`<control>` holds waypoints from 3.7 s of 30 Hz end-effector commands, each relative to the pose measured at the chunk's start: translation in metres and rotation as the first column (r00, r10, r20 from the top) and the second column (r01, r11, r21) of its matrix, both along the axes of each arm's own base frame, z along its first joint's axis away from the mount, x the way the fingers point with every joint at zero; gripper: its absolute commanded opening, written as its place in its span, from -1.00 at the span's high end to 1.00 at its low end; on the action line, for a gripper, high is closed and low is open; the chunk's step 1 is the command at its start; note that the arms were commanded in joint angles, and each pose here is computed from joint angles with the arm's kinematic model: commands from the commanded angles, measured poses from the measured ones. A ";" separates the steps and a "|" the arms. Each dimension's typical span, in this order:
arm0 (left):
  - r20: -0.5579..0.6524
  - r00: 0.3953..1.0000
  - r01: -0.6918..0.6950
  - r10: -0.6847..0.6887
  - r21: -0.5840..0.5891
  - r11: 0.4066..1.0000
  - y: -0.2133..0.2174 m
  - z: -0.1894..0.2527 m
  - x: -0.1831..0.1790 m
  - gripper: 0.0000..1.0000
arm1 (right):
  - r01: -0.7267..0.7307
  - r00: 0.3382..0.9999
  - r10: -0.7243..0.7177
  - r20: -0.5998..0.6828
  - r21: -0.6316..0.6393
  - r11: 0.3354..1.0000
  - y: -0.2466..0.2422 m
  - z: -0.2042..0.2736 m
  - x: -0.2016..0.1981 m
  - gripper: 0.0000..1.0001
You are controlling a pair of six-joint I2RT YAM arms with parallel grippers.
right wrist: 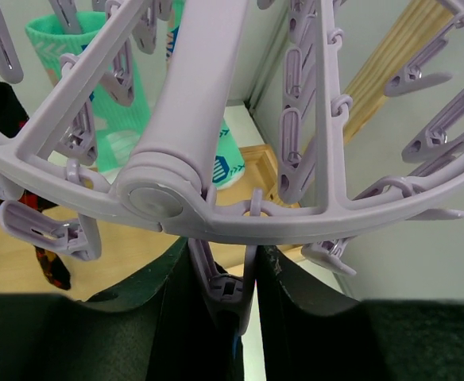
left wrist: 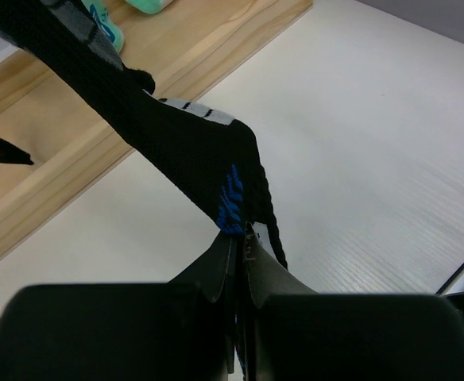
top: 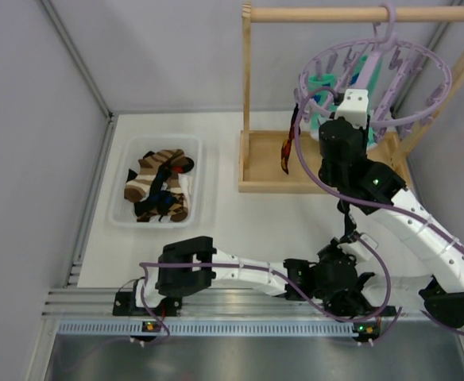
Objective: Remove the socks clipped to the hanger
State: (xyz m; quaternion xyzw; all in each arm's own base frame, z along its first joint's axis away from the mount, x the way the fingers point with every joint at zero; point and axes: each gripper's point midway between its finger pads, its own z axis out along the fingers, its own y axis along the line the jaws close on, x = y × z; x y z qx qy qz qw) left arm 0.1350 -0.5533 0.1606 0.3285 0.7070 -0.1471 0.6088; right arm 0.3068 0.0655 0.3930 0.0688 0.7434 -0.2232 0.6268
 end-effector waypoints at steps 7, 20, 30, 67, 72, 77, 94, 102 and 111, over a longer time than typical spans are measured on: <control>-0.134 0.990 -0.049 0.032 -0.126 0.991 0.043 0.006 0.010 1.00 | 0.011 0.997 -0.017 0.082 0.074 0.997 -0.010 0.019 -0.003 0.95; -0.213 0.932 -0.313 0.293 -0.067 0.948 0.160 0.030 0.051 1.00 | -0.127 0.990 0.112 0.087 0.192 0.973 -0.005 -0.002 -0.013 -0.12; -0.293 0.804 -0.573 0.518 -0.147 0.806 0.327 0.101 0.117 1.00 | -0.293 0.956 0.264 0.131 0.320 0.901 -0.009 -0.021 -0.056 -0.92; -0.700 0.211 -0.821 0.682 0.251 0.512 0.501 -0.047 0.271 1.00 | -0.384 0.921 0.382 0.075 0.325 0.864 0.010 -0.070 -0.060 -0.99; -0.687 0.129 -0.830 0.715 0.319 0.457 0.510 -0.074 0.268 1.00 | -0.418 0.905 0.420 0.070 0.334 0.845 0.014 -0.077 -0.066 -0.99; -0.688 0.162 -0.848 0.708 0.271 0.456 0.510 -0.054 0.267 0.47 | -0.441 0.894 0.437 0.097 0.359 0.823 0.012 -0.074 -0.074 -0.99; -0.518 0.750 -0.602 0.411 -0.277 0.749 0.410 0.132 0.225 -0.96 | -0.488 0.873 0.443 0.207 0.395 0.778 -0.005 -0.051 -0.101 -0.99; -0.222 0.975 -0.077 -0.021 -0.426 0.901 0.223 0.140 0.187 -0.96 | -0.706 0.708 0.600 0.372 0.383 0.595 0.019 -0.030 -0.132 -0.99; -0.196 0.980 -0.104 0.031 -0.371 0.923 0.135 0.080 0.276 -0.96 | -0.801 0.596 0.679 0.428 0.369 0.471 0.035 -0.019 -0.153 -0.99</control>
